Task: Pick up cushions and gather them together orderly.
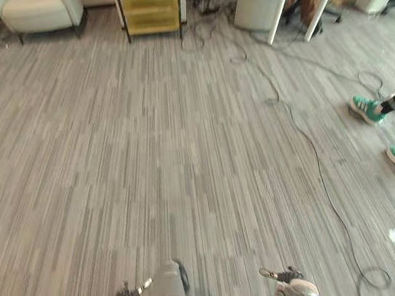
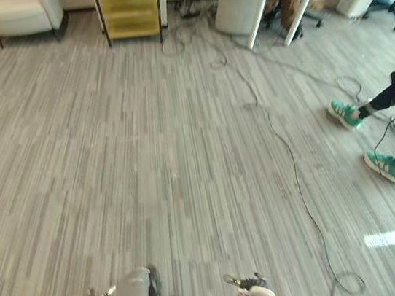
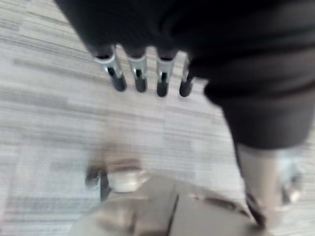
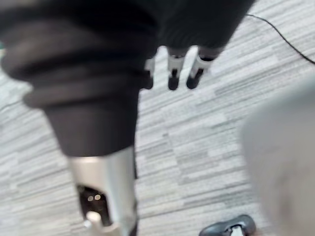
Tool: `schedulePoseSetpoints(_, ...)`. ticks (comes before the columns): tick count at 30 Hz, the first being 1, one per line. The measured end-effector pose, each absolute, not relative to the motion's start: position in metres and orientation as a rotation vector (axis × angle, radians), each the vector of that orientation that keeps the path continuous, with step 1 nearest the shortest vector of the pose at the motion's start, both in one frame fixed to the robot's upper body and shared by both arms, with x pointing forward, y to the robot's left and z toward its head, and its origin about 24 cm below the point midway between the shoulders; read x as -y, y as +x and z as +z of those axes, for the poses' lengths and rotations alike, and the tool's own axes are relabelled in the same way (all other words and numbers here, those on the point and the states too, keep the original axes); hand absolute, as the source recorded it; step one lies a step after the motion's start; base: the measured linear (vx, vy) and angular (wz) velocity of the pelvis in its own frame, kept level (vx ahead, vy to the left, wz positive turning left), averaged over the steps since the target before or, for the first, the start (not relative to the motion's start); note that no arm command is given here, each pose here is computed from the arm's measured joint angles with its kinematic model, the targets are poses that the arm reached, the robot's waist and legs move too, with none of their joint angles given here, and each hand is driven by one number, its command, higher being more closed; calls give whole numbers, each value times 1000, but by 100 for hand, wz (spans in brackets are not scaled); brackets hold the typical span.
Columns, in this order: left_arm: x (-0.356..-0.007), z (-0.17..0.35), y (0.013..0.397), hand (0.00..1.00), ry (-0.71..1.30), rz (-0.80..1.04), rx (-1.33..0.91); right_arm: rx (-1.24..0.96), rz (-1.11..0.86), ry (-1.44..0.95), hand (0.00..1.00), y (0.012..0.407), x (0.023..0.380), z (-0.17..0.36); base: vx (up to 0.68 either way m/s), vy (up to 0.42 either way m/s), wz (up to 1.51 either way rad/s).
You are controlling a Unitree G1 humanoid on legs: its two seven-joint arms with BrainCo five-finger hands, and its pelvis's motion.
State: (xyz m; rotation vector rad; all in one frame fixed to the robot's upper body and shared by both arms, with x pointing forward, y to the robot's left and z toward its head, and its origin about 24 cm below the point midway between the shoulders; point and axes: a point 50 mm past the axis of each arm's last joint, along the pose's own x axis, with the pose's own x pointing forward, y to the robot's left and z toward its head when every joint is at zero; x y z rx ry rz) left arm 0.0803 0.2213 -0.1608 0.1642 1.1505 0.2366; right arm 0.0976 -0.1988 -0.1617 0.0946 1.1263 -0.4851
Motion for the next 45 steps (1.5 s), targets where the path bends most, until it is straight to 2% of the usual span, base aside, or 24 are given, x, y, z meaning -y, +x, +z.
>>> schedulePoseSetpoints(4, -218, -163, 76, 0, 176, 214, -1177, -1079, -488, 91, 0, 104, 208, -157, 535, 109, 20)
schedulePoseSetpoints(10, -209, -162, 90, 0, 152, 201, -1143, -985, -523, 98, 0, 121, 219, -147, 542, -58, 41)
schedulePoseSetpoints(18, -189, -164, 90, 0, 35, 250, -1138, -1007, -596, 46, 0, 108, 250, -144, 721, -260, 56)
schedulePoseSetpoints(26, -197, -154, 110, 0, 88, 225, -1041, -1017, -521, 75, 0, 116, 224, -149, 538, -58, -2)
schedulePoseSetpoints(29, -198, -154, 111, 0, 112, 212, -1041, -1031, -551, 103, 0, 114, 225, -150, 512, 201, -1)
schedulePoseSetpoints(35, -212, -156, 101, 0, 138, 230, -1083, -1046, -513, 139, 0, 117, 204, -154, 460, 241, 3)
schedulePoseSetpoints(45, -217, -161, 86, 0, 186, 196, -1157, -1055, -490, 103, 0, 111, 208, -155, 283, 133, -10)
